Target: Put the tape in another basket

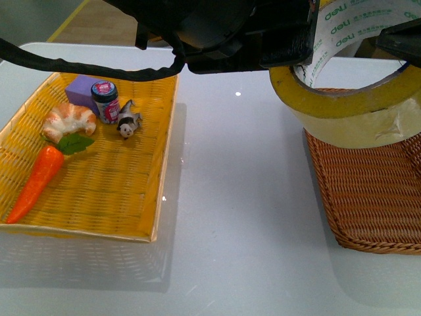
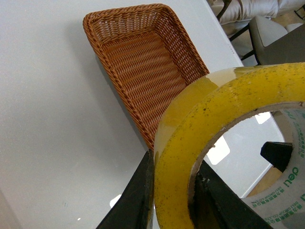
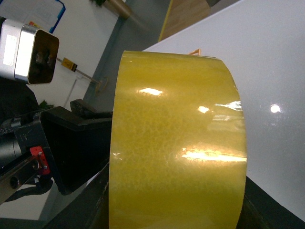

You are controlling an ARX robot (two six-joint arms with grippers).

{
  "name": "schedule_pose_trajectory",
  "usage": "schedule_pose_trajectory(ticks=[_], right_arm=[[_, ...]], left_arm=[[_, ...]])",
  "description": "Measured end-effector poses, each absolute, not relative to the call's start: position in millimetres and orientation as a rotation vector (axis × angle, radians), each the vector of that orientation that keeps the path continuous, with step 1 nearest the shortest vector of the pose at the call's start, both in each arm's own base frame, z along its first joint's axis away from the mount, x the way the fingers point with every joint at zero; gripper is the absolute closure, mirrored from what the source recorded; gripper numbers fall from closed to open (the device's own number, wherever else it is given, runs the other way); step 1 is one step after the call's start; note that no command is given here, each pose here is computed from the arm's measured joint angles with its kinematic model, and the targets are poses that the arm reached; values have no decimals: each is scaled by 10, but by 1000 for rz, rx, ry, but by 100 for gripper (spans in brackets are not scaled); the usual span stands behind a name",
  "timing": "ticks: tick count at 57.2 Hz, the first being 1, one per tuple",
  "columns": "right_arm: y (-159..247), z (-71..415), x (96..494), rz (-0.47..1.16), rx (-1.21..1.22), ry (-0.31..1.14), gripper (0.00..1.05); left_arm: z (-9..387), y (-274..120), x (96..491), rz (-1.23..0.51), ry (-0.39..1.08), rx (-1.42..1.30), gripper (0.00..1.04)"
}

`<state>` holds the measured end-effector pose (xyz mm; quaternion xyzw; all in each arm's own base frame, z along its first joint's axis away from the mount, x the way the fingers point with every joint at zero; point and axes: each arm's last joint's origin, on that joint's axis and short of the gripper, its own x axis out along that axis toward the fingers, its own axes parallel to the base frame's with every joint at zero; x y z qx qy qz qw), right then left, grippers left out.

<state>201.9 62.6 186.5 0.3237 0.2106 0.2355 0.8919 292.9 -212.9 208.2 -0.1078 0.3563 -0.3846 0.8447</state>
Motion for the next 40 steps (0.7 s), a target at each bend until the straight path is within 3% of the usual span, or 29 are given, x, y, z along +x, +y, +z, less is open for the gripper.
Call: schedule_pose_trajectory(ticks=[13,35,40], right_arm=[[629,1860,2022,490,681,443,57],[580,1828,2039,446,667,449,58],[487,1837,2061,409,684,431,58]], left_arm=[[2076,-2126,2927,-815,756,-230,87],[2228,-2095,2885,-854,726,-259,30],[2308,-2045,2874,-852,696,-266,11]])
